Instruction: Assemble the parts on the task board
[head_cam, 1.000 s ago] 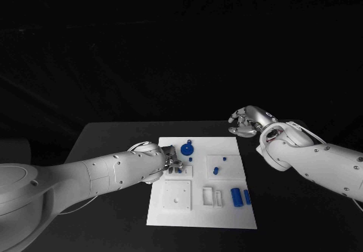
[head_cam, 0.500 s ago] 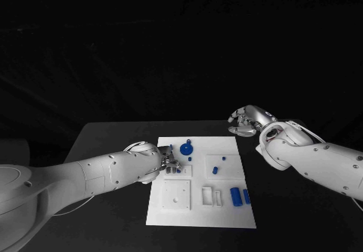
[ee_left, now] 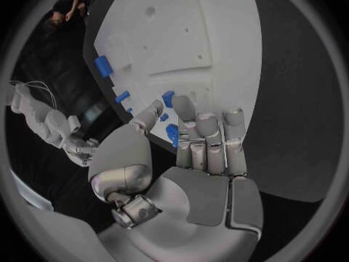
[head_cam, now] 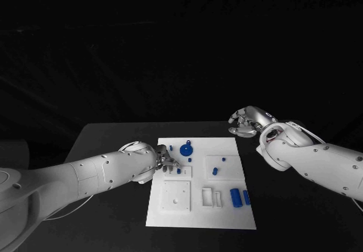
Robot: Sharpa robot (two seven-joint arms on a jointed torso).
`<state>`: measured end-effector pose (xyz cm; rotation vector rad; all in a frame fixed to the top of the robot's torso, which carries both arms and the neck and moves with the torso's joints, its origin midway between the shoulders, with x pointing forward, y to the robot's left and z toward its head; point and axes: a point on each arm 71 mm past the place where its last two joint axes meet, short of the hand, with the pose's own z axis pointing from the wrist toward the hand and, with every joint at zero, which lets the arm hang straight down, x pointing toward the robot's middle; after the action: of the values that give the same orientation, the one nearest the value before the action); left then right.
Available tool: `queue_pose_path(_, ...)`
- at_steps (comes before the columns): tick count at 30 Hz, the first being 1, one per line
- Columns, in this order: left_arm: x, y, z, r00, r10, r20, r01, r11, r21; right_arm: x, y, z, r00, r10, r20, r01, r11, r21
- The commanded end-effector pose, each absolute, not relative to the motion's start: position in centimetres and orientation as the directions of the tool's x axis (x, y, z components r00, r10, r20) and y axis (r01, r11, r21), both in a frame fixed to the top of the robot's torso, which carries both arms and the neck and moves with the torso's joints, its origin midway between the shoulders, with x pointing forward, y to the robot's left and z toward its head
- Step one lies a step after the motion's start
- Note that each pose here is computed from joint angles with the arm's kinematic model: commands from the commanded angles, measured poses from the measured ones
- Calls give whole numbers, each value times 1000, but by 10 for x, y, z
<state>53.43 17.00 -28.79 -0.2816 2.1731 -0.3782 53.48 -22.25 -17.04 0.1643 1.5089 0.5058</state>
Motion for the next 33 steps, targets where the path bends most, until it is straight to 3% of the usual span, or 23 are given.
queue_pose_path(1,535,170,-285,-601,-458,-655,-150,870,-470,535,-223,-170,-19,408,-913,-220,889,402)
queue_pose_path(9,546,187,-263,-583,-515,-628,-185,837,-514,535,-225,-171,-20,409,-912,-216,889,403)
queue_pose_path(17,573,209,-237,-527,-528,-666,-213,841,-498,536,-227,-171,-21,410,-912,-213,889,405)
queue_pose_path(24,590,214,-233,-507,-529,-680,-240,845,-479,536,-225,-171,-23,412,-911,-217,887,406)
queue_pose_path(33,602,205,-234,-539,-472,-697,-237,880,-412,535,-222,-169,-23,424,-905,-225,880,418)
